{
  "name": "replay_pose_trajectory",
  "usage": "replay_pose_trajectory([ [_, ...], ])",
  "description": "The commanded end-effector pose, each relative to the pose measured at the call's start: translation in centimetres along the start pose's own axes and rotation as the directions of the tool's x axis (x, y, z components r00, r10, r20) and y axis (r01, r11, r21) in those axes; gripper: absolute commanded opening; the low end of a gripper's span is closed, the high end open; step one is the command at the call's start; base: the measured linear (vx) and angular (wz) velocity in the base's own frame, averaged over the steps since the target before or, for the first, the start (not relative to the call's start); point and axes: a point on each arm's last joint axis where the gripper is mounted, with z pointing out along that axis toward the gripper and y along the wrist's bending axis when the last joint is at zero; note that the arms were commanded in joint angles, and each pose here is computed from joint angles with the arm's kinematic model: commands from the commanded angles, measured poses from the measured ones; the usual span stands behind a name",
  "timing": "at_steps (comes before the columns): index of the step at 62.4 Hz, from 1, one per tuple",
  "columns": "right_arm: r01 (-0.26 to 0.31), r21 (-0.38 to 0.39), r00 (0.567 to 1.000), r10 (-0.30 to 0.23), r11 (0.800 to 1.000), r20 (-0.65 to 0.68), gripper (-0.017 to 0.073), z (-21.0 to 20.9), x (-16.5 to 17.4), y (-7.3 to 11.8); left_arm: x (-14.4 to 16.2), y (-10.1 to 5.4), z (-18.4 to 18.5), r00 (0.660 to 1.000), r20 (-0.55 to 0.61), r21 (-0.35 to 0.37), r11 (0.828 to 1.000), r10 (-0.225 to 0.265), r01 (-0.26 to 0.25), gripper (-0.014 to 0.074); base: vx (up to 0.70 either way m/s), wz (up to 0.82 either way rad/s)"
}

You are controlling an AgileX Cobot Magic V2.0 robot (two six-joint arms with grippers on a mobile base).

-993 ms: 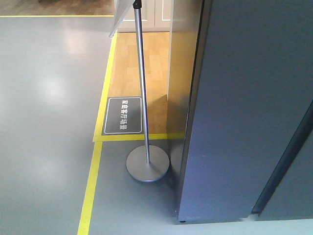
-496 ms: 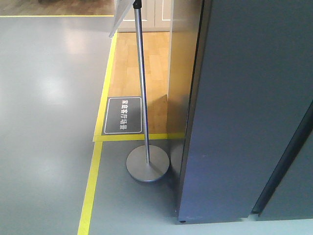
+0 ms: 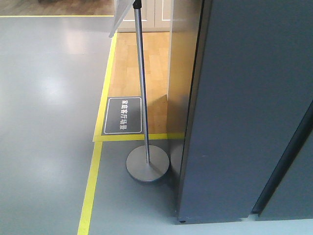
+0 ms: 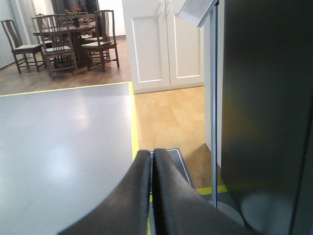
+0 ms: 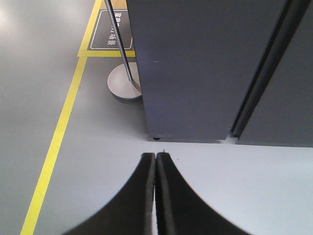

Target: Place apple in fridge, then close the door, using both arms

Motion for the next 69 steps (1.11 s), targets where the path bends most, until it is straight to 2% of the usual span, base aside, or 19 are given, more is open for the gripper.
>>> replay_pose_trajectory([
  [1,-0.001,0.001,1.0,0.001,1.0,0.018,-0.0004,-0.3,-0.7,0.0,0.0,0.0,0.0,0.997,0.078,-0.005,1.0,0.01,-0.009,-0.0006,0.0,0.0],
  [9,-0.001,0.001,1.0,0.001,1.0,0.018,-0.0004,-0.3,-0.7,0.0,0.0,0.1,0.0,0.997,0.08,-0.019,1.0,0.014,-0.013,-0.0006,0.0,0.0],
  [19,-0.001,0.001,1.0,0.001,1.0,0.018,-0.0004,-0.3,-0.7,0.0,-0.3,0.1,0.0,0.993,0.114,-0.027,1.0,-0.011,0.014,-0.0006,0.0,0.0],
  [28,-0.001,0.001,1.0,0.001,1.0,0.018,-0.0004,-0.3,-0.7,0.0,-0.5,0.1,-0.1,0.991,0.134,-0.027,1.0,-0.011,0.014,-0.0006,0.0,0.0],
  [39,-0.001,0.001,1.0,0.001,1.0,0.018,-0.0004,-0.3,-0.7,0.0,-1.1,0.1,-0.2,0.98,0.201,-0.024,1.0,-0.009,0.015,-0.0006,0.0,0.0],
  [69,-0.001,0.001,1.0,0.001,1.0,0.018,-0.0004,-0.3,-0.7,0.0,-1.1,0.1,-0.2,0.979,0.202,-0.025,1.0,-0.008,0.013,-0.0006,0.0,0.0],
])
